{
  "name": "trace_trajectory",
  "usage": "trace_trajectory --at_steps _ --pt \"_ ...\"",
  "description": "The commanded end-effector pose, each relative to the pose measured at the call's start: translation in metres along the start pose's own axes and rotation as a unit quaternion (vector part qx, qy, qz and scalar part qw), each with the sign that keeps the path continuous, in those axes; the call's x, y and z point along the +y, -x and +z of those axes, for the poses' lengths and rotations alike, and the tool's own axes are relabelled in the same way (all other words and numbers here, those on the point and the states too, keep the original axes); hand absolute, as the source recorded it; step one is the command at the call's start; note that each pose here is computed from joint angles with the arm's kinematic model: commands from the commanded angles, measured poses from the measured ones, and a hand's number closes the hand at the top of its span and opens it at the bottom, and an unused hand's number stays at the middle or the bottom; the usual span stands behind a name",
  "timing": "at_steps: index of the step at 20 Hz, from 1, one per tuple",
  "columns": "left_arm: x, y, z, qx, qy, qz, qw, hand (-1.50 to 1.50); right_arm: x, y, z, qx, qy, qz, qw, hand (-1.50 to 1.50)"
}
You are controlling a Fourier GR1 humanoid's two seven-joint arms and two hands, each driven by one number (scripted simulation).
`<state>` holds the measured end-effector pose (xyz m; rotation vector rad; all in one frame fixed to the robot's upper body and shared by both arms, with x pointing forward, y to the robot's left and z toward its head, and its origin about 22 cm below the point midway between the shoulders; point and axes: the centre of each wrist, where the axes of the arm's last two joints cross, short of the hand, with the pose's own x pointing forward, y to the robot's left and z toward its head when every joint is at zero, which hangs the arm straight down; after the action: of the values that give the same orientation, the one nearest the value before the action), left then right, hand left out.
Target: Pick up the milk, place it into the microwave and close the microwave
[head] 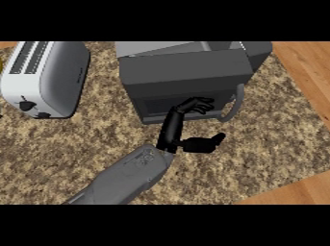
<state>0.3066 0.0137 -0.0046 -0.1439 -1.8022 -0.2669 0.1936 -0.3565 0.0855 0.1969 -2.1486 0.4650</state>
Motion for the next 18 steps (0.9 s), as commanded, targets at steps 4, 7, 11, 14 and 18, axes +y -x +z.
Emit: trace_trajectory --at_steps 4,7,11,14,18 --pt "0.003 -0.021 -0.027 0.007 -0.063 0.026 0.9976 -1.50 -0.036 -0.040 -0.033 -0.036 -0.012 0.168 0.985 1.50" --pt "0.006 -0.026 -0.036 0.007 -0.088 0.033 0.9955 -1.50 -0.039 -0.045 -0.038 -0.038 -0.017 0.187 0.981 1.50" --pt "0.005 -0.028 -0.039 0.011 -0.092 0.041 0.9949 -1.50 -0.047 -0.047 -0.047 -0.042 -0.019 0.204 0.978 1.50" --pt "0.007 -0.022 -0.035 0.011 -0.103 0.038 0.9939 -1.50 -0.050 -0.050 -0.050 -0.047 -0.020 0.214 0.976 1.50" --pt "0.007 -0.025 -0.041 0.004 -0.108 0.038 0.9934 -1.50 -0.053 -0.052 -0.057 -0.052 -0.019 0.217 0.975 1.50"
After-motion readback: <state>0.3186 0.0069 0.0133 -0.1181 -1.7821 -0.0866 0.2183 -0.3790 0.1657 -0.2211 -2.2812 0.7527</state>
